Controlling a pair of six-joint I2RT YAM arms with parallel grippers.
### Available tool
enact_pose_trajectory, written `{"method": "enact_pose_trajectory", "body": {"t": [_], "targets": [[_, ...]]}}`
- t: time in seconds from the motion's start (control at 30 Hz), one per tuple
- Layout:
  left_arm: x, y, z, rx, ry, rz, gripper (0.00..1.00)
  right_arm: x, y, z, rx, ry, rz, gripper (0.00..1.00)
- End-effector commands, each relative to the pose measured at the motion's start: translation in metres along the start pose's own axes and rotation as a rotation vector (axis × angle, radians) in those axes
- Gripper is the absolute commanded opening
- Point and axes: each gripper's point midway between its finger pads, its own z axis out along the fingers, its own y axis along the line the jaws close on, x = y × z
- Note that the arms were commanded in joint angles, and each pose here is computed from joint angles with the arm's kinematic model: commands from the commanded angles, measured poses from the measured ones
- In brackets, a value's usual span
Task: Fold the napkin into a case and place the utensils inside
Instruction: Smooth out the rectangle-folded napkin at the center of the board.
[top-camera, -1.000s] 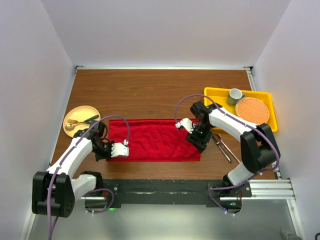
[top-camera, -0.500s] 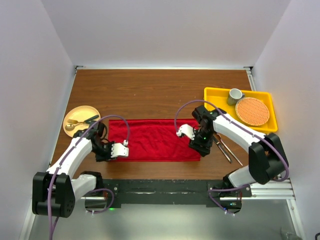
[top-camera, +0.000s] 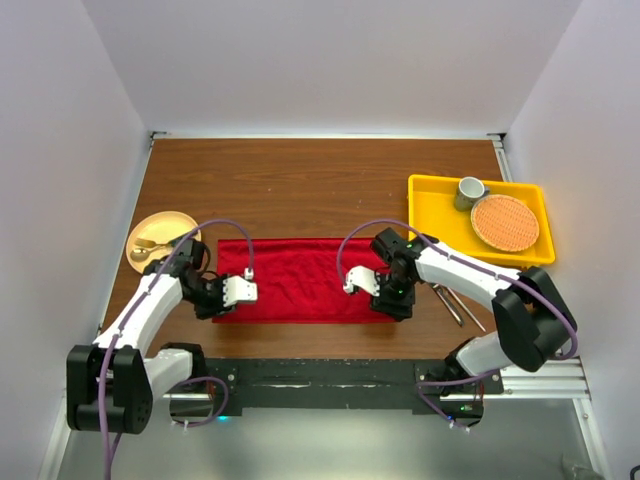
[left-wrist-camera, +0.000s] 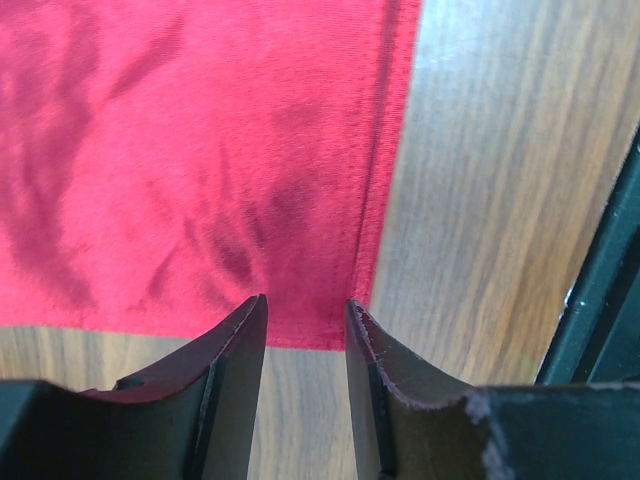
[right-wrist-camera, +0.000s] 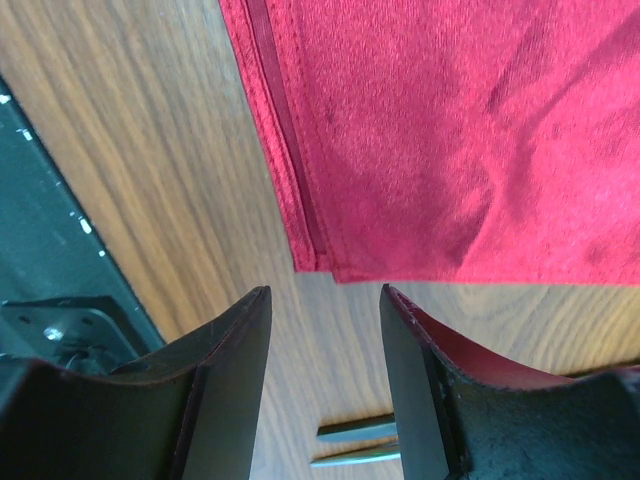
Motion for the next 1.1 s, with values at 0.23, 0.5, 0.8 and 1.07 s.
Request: {"method": "enact_pose_trajectory", "body": {"t": [0.23, 0.5, 0.8, 1.07], "targets": [[-0.012, 0.024, -0.013, -0.082, -0.071, -0.046, 0.42, -0.014, -0.01, 0.01, 0.061, -0.018, -0.06, 0.46], [-0.013, 0.027, -0.013, -0.084, -0.073, -0.052, 0.43, -0.011, -0.006, 0.016, 0.063, -0.005, -0.075, 0.48], [-0.012, 0.025, -0.013, -0.079, -0.073, -0.043, 0.43, -0.014, -0.015, 0.016, 0.123, -0.015, -0.065, 0.32], [-0.012, 0.027, -0.014, -0.086, -0.068, -0.036, 0.42, -0.02, -0.013, 0.007, 0.121, -0.035, -0.063, 0.0]]}}
